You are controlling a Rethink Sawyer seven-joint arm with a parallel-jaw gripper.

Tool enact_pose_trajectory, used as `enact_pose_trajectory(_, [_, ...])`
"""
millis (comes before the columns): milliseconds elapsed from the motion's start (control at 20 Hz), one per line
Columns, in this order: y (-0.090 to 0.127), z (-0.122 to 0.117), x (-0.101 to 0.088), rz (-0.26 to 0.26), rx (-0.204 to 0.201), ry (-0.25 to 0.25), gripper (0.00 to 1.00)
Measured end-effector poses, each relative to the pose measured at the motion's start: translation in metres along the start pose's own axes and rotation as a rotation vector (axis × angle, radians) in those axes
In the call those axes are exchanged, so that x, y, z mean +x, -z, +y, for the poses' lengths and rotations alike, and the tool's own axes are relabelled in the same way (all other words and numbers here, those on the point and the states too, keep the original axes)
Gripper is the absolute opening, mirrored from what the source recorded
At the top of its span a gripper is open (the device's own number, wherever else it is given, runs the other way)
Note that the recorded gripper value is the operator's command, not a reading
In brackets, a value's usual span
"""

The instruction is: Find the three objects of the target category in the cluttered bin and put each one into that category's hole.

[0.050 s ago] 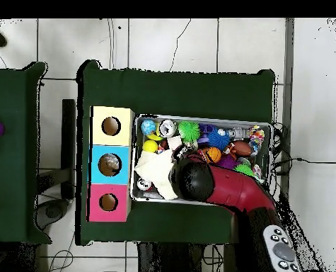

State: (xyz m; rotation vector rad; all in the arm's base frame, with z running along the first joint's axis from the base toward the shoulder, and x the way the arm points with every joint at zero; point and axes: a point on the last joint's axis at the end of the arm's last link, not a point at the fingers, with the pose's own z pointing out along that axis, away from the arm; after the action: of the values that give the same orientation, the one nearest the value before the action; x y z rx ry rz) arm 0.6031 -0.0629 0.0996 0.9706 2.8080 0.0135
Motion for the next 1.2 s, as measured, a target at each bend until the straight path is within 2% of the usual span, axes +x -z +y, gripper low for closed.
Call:
enact_pose_trajectory(450, [0.008, -0.013, -0.029, -0.002, -0.009, 0.022, 1.00])
enact_pose_trajectory(850, [0.018, -0.004, -0.047, -0.039, -0.040, 0.062, 1.00])
enact_pose_trajectory(1200, [0.025, 0.003, -0.055, -0.015, -0.045, 0.085, 1.00])
